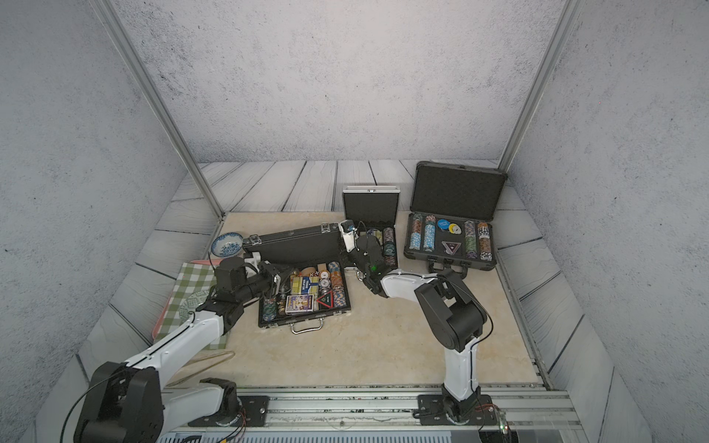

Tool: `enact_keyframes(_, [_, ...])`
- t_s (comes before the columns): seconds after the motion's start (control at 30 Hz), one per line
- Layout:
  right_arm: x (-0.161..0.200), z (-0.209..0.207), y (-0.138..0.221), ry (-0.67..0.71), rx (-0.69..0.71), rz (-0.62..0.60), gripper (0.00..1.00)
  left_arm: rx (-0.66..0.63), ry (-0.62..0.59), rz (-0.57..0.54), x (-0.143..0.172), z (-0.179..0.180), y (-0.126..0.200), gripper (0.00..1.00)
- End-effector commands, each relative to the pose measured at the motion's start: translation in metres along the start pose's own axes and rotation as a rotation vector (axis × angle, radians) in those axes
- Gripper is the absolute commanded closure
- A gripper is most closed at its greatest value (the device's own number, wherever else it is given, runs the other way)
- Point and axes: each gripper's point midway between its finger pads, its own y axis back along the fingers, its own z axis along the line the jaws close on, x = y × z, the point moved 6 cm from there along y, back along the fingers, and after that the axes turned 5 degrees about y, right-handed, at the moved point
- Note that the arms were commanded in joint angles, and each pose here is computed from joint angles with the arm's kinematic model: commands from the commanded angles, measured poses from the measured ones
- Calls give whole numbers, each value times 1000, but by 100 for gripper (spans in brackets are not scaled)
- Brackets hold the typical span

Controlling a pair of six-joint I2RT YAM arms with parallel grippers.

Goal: Close the poker set cases
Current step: Close the lid of the poker set case.

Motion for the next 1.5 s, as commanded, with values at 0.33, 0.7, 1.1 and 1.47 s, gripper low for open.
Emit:
enact_keyframes(0.33, [41,-3,16,-83,28,178,100,-64,-237,-60,-5,-51,17,85])
enact_keyframes(0.7, [44,-2,19,-85,26,186,100,-117,-282,-117,-12,-57,14,60])
enact_keyframes(1.1, [51,0,25,-99,24,193,100,-140,-265,-172,-13,-61,5,50])
enact_keyframes(1.47, [63,2,34,-124,31,209,96,-222,-239,-248,-7,-48,4,48])
